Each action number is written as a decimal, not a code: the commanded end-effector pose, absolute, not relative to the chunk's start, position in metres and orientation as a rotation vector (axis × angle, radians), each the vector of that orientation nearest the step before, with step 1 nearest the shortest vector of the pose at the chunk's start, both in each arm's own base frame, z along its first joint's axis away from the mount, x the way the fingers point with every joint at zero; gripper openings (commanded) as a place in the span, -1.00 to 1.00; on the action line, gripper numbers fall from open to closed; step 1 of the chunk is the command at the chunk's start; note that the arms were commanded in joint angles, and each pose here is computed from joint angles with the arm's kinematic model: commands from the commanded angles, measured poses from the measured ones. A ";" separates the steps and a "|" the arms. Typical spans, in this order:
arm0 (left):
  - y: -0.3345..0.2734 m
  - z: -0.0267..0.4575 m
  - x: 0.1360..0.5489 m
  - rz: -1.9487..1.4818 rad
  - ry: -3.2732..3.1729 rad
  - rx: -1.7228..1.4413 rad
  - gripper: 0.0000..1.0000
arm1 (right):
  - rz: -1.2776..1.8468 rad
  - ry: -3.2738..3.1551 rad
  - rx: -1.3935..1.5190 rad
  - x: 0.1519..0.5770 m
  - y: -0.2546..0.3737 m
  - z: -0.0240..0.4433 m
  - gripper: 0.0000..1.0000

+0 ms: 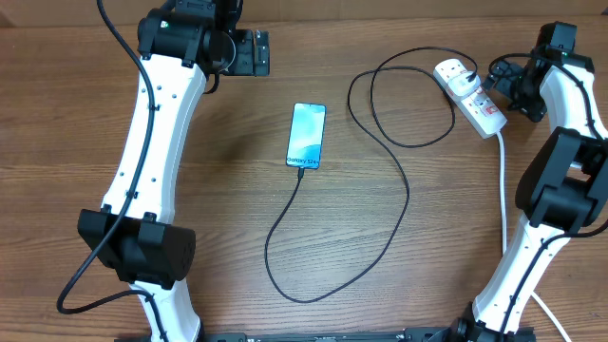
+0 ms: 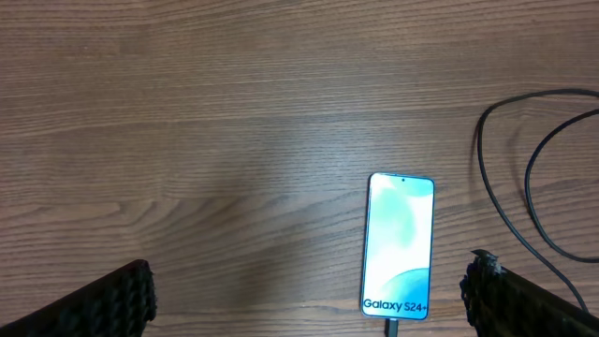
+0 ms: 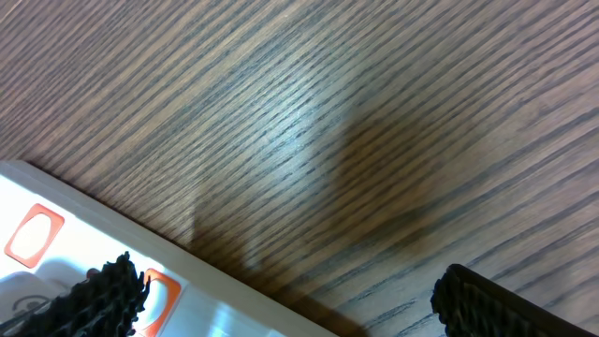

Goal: Plug charger to phone and switch on socket
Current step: 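Press the orange switch on the power strip with the right gripper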

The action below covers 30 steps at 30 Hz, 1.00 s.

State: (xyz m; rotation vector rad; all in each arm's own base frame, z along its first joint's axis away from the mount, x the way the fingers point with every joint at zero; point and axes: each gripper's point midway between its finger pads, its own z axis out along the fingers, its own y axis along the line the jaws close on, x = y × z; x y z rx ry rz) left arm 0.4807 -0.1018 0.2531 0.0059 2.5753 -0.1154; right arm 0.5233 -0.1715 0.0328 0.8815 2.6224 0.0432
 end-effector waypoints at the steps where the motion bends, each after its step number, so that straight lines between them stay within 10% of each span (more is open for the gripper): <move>1: -0.098 0.249 0.482 -0.092 2.583 0.006 1.00 | 0.062 2.628 0.892 0.522 -0.171 0.027 1.00; 30: -0.098 0.249 0.482 -0.092 2.583 0.006 1.00 | 0.184 2.680 0.883 0.513 -0.152 0.008 1.00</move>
